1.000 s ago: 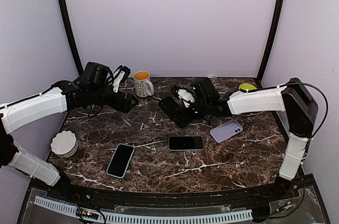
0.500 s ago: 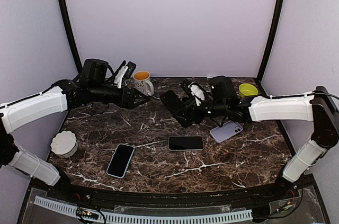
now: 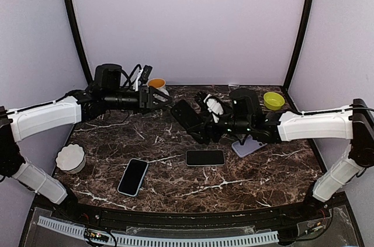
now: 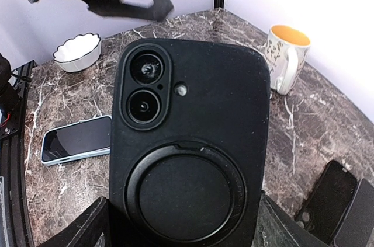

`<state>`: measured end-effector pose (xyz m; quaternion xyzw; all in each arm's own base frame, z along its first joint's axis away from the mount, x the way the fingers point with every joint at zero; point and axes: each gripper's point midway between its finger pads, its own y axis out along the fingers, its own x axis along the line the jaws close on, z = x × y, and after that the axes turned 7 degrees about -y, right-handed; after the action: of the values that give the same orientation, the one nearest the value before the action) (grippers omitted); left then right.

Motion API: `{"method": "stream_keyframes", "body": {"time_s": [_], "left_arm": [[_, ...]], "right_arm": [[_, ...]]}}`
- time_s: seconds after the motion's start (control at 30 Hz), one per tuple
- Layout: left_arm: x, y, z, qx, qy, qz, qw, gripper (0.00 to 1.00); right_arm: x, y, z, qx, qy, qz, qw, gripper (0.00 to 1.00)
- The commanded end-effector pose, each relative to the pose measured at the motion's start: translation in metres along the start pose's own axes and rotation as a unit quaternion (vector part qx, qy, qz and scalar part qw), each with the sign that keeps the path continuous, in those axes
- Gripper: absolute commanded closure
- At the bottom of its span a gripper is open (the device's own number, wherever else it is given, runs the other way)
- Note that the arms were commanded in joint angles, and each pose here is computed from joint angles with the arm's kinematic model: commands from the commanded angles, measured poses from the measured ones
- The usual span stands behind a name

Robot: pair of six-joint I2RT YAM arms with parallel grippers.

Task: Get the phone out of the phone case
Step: Pass from the right arm to the left

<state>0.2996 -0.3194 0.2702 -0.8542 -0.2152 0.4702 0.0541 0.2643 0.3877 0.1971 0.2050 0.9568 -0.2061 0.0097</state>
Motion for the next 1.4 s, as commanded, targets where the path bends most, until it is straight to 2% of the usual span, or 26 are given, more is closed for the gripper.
{"method": "stream_keyframes", "body": {"time_s": [0.0,0.27,0.43,0.53,0.6,0.63,0.7,0.73,0.77,0.8,0.83,0.9,0.97,1.1,1.27,1.37], "left_arm": [[0.0,0.006,0.008,0.03,-0.029,0.013,0.999,0.34],[-0.011,0.013,0.017,0.059,-0.036,0.056,0.996,0.56],[-0.01,0.015,0.021,0.067,-0.044,0.057,0.995,0.77],[-0.01,0.016,0.024,0.074,-0.047,0.06,0.994,0.81],[-0.011,0.015,0.024,0.075,-0.046,0.06,0.994,0.88],[-0.012,0.015,0.025,0.077,-0.046,0.063,0.994,0.95],[-0.014,0.015,0.026,0.081,-0.048,0.071,0.993,1.0],[-0.018,0.014,0.024,0.078,-0.046,0.079,0.993,1.0],[-0.021,0.014,0.024,0.078,-0.045,0.084,0.992,1.0],[-0.024,0.012,0.021,0.071,-0.039,0.088,0.993,1.0],[-0.022,0.012,0.019,0.062,-0.037,0.083,0.994,1.0],[-0.024,0.008,0.011,0.038,-0.022,0.078,0.996,1.0],[-0.027,0.005,0.001,0.011,-0.004,0.073,0.997,1.0],[-0.039,-0.005,-0.02,-0.047,0.028,0.077,0.995,1.0],[-0.054,-0.022,-0.047,-0.133,0.043,0.095,0.986,1.0],[-0.063,-0.026,-0.055,-0.155,0.04,0.116,0.98,1.0]], "right_arm": [[-0.002,-0.018,-0.056,-0.093,-0.047,0.027,0.994,0.57],[0.007,-0.017,-0.059,-0.09,-0.075,0.028,0.993,0.58],[0.006,-0.017,-0.062,-0.093,-0.081,0.039,0.992,0.57],[0.004,-0.018,-0.064,-0.094,-0.084,0.045,0.991,0.58],[0.003,-0.018,-0.065,-0.094,-0.086,0.049,0.991,0.57],[0.003,-0.018,-0.065,-0.094,-0.085,0.052,0.991,0.57],[0.0,-0.019,-0.066,-0.096,-0.084,0.059,0.99,0.55],[-0.002,-0.019,-0.066,-0.096,-0.079,0.065,0.99,0.46],[-0.005,-0.019,-0.066,-0.095,-0.071,0.074,0.99,0.3],[-0.01,-0.02,-0.067,-0.093,-0.06,0.085,0.99,0.19],[-0.019,-0.023,-0.067,-0.09,-0.046,0.11,0.989,0.11],[-0.033,-0.03,-0.065,-0.088,-0.014,0.151,0.985,0.02],[-0.044,-0.042,-0.063,-0.095,0.013,0.185,0.978,0.01],[-0.053,-0.063,-0.064,-0.117,0.092,0.202,0.968,0.01],[-0.049,-0.088,-0.071,-0.177,0.197,0.18,0.947,0.01],[-0.046,-0.103,-0.079,-0.235,0.256,0.152,0.925,0.01]]}}
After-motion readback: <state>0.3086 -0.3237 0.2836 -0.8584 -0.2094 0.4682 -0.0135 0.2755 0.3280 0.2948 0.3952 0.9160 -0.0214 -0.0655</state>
